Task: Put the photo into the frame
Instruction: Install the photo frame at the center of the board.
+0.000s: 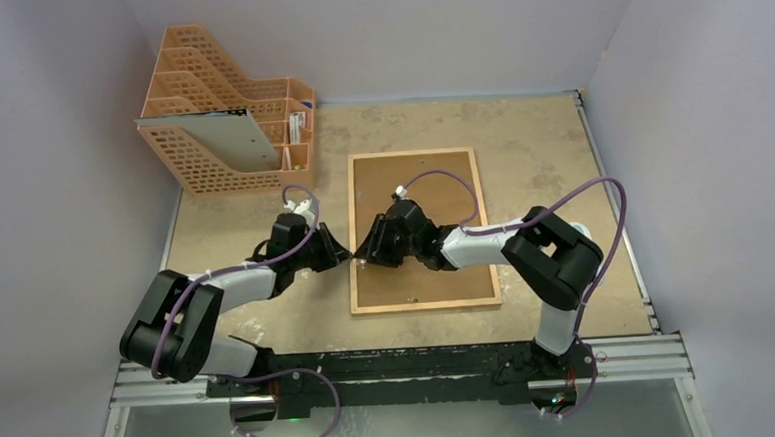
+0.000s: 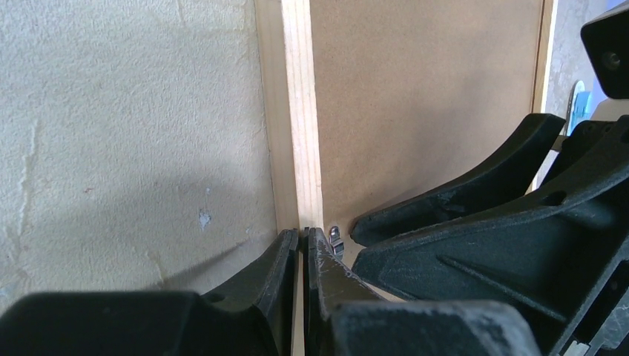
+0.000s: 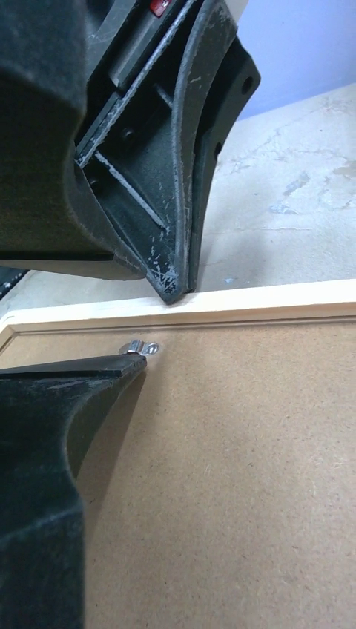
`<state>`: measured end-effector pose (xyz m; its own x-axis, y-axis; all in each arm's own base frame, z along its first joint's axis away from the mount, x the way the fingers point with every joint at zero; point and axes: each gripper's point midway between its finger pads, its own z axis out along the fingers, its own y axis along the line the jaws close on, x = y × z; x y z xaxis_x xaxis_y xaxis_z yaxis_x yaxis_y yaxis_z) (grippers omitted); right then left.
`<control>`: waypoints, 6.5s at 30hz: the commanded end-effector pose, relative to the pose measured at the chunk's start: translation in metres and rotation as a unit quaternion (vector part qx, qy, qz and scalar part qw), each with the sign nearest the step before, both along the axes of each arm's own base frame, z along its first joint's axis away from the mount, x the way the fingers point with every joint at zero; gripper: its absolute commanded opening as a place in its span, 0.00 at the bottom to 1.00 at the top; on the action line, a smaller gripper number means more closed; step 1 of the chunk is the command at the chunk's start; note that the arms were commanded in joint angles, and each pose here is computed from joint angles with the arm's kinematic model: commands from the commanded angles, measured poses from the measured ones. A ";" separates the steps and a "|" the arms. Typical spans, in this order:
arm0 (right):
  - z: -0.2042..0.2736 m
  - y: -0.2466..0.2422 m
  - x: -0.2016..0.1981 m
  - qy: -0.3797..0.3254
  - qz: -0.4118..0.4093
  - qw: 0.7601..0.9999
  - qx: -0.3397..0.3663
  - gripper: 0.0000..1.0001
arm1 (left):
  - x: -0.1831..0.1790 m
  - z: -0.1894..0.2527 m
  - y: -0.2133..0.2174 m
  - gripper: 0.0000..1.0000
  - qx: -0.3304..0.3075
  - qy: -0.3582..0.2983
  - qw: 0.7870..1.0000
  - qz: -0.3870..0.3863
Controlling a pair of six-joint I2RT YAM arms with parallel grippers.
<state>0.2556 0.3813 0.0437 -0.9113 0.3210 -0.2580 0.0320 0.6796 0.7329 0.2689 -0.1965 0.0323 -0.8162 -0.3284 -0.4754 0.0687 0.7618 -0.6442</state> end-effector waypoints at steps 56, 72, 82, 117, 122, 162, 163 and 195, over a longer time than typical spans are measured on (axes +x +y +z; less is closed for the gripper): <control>-0.010 0.011 -0.024 -0.010 -0.018 0.992 0.122 0.36 | -0.069 -0.032 0.004 0.00 0.019 0.058 0.997 -0.053; -0.022 0.007 -0.013 -0.013 -0.055 0.993 0.100 0.40 | -0.072 -0.028 0.002 0.00 0.007 0.063 0.997 -0.049; 0.014 -0.015 -0.013 -0.051 -0.079 0.991 0.093 0.41 | -0.070 -0.023 0.002 0.04 0.003 0.059 0.997 -0.045; -0.009 0.010 -0.026 -0.011 -0.064 0.981 0.183 0.21 | -0.077 -0.028 -0.006 0.00 -0.022 0.070 0.995 -0.060; 0.028 0.014 -0.034 -0.023 -0.047 0.964 0.260 0.21 | -0.076 -0.032 -0.003 0.02 -0.012 0.072 0.996 -0.058; -0.017 0.001 -0.004 -0.017 -0.128 0.983 0.128 0.20 | -0.072 -0.027 -0.005 0.04 -0.012 0.063 0.996 -0.061; -0.015 0.002 -0.004 -0.017 -0.127 0.982 0.136 0.20 | -0.072 -0.027 -0.005 0.03 -0.012 0.064 0.996 -0.061; 0.047 -0.025 0.029 -0.135 -0.137 0.980 0.053 0.38 | -0.022 0.015 0.000 0.37 0.015 -0.013 1.000 -0.007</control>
<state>0.2558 0.3689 0.0918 -0.7476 0.6091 -0.2646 0.0264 0.4253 0.9046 0.2239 -0.1996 0.0296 -0.8538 -0.2856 -0.4352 0.0809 0.7531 -0.6530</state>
